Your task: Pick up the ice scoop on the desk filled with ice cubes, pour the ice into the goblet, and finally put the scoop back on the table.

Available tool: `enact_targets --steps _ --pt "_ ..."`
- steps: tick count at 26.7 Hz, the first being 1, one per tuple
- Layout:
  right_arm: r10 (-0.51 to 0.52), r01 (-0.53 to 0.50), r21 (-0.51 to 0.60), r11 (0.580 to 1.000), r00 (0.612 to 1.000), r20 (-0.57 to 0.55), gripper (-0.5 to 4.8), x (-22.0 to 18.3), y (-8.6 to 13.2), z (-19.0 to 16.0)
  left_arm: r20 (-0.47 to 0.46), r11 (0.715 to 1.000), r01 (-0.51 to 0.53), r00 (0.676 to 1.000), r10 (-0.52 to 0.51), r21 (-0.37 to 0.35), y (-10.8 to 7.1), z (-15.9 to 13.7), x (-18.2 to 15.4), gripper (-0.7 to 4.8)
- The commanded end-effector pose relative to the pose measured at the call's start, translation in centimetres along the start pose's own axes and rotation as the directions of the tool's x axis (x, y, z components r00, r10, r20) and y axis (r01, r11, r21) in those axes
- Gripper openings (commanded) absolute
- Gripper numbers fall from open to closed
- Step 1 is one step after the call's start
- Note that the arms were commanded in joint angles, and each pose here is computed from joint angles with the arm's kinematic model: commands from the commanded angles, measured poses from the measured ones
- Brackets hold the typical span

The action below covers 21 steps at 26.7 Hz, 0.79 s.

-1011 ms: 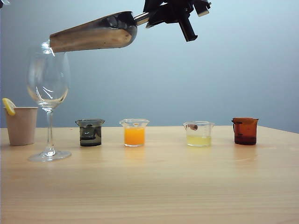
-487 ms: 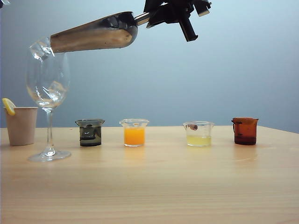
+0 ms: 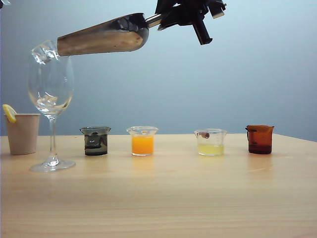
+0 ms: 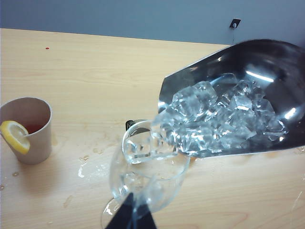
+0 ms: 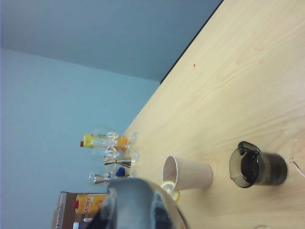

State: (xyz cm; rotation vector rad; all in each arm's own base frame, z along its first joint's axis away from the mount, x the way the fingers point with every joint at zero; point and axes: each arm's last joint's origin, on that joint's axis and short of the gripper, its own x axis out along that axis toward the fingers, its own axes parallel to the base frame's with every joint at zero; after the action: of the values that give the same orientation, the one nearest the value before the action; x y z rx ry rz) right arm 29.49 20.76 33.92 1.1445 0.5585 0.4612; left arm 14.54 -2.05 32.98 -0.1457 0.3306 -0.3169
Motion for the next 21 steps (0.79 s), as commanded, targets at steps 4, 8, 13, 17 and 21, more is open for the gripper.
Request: enact_targets --steps 4,8,13,17,21 --pt "0.066 -0.065 -0.027 0.997 0.998 0.008 -0.05 -0.42 1.10 0.25 0.017 1.000 0.005 1.000 -0.005 0.008 -0.05 0.24 -0.11 -0.05" --pt "0.065 -0.065 -0.026 0.998 0.998 0.002 -0.05 -0.45 1.01 0.45 0.017 1.000 0.005 1.000 -0.005 0.008 -0.05 0.24 -0.10 -0.05" --pt "0.056 -0.056 -0.025 0.998 0.998 -0.001 -0.05 -0.45 0.94 0.42 0.016 1.000 0.004 1.000 -0.004 0.008 -0.05 0.24 -0.11 -0.05" --pt "0.057 -0.057 -0.025 0.998 0.998 -0.004 -0.05 -0.45 0.94 0.41 0.016 1.000 0.004 1.000 -0.004 0.008 -0.05 0.24 -0.11 -0.05" --pt "0.057 -0.057 -0.025 0.998 0.998 -0.002 -0.05 -0.46 0.92 0.47 0.016 1.000 0.004 1.000 -0.004 0.008 -0.05 0.24 -0.11 -0.05"
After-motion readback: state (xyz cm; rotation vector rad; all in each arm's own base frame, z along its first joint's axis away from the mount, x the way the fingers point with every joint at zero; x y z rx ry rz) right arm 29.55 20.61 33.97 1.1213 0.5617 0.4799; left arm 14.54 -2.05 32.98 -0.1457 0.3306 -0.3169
